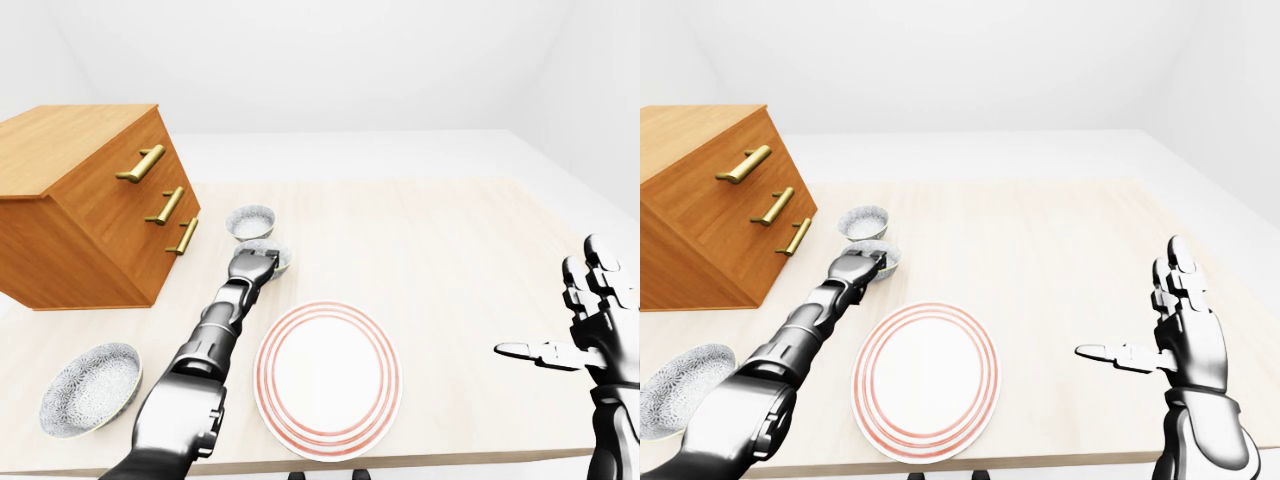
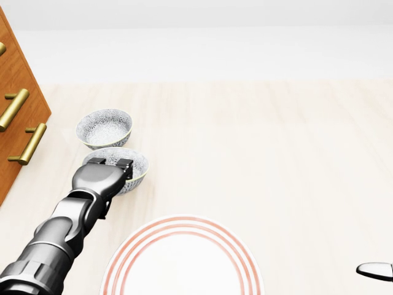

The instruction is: Put the bowl in the middle on the plate.

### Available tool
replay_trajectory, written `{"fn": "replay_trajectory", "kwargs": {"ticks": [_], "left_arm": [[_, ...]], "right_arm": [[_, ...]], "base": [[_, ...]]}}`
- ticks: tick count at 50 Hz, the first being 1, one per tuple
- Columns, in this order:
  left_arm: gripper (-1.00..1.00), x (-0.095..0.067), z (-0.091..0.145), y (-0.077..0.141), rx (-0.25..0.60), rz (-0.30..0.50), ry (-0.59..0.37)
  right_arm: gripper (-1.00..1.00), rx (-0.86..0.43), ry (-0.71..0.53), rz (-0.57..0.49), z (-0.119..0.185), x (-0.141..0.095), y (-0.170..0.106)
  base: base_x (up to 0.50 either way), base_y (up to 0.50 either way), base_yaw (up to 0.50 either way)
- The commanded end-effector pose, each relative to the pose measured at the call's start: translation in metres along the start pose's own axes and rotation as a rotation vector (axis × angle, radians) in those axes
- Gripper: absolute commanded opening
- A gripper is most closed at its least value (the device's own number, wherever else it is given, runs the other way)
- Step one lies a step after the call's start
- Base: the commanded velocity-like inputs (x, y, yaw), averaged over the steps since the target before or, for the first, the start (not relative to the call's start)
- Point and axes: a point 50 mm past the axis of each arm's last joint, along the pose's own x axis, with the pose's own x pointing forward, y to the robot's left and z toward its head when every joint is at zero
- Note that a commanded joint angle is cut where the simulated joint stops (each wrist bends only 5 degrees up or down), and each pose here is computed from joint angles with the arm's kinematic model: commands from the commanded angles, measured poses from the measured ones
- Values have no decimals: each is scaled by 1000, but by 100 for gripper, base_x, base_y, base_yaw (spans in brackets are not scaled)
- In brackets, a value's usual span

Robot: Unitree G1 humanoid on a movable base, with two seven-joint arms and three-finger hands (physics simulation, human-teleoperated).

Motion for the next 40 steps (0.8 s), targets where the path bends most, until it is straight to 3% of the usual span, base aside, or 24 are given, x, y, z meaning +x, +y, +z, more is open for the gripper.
{"fn": "replay_trajectory", "kwargs": {"ticks": [1, 30, 37, 40], "left_arm": [[-100, -4, 5, -19, -4, -84, -14], [-100, -3, 5, -7, -9, -70, -22], [-100, -6, 9, 0, -37, -50, -39], [-100, -11, 11, 9, -89, -41, -62]], "right_arm": [[100, -1, 1, 3, 0, 0, 1], [100, 2, 12, 6, -3, 1, 2], [100, -2, 6, 7, -1, 1, 2], [100, -3, 5, 7, -1, 1, 2]], "base": [[0, 0, 0], [0, 0, 0], [0, 0, 0], [0, 0, 0]]}}
